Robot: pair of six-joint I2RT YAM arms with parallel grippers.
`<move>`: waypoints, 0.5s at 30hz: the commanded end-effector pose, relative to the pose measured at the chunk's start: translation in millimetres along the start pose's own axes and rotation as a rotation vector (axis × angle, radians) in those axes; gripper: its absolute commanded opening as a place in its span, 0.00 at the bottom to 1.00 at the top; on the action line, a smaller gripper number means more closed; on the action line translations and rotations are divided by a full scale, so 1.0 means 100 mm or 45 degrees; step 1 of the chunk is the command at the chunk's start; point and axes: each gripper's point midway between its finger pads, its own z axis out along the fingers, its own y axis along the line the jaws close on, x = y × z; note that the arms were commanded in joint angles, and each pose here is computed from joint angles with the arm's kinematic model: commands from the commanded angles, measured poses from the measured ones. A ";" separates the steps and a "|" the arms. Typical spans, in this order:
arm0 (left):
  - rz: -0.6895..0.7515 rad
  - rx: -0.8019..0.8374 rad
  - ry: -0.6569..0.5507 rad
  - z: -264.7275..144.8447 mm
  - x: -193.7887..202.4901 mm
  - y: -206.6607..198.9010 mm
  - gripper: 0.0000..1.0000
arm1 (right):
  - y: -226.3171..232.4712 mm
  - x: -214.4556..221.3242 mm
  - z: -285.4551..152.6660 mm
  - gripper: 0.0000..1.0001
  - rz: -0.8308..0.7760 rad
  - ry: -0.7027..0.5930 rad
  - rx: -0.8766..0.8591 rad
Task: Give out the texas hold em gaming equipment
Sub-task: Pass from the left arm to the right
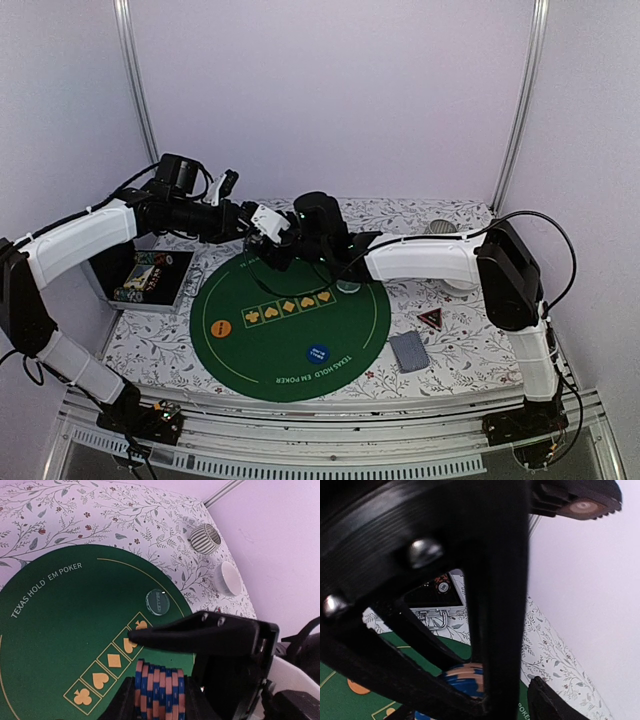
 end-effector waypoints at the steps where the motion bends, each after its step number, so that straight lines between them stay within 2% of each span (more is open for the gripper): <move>1: 0.029 0.014 0.007 0.02 0.02 -0.05 0.00 | -0.17 -0.44 -0.14 0.52 0.011 -0.126 0.045; 5: 0.029 0.001 0.014 0.04 0.05 -0.02 0.00 | -0.16 -0.44 -0.14 0.51 0.012 -0.128 0.036; 9: 0.014 -0.010 0.036 0.09 0.10 0.04 0.00 | -0.17 -0.45 -0.14 0.61 0.018 -0.130 0.039; 10: 0.012 -0.009 0.040 0.09 0.11 0.04 0.00 | -0.16 -0.44 -0.14 0.60 0.020 -0.126 0.039; 15: 0.019 0.001 0.039 0.10 0.14 0.03 0.00 | -0.15 -0.43 -0.15 0.37 0.033 -0.118 0.034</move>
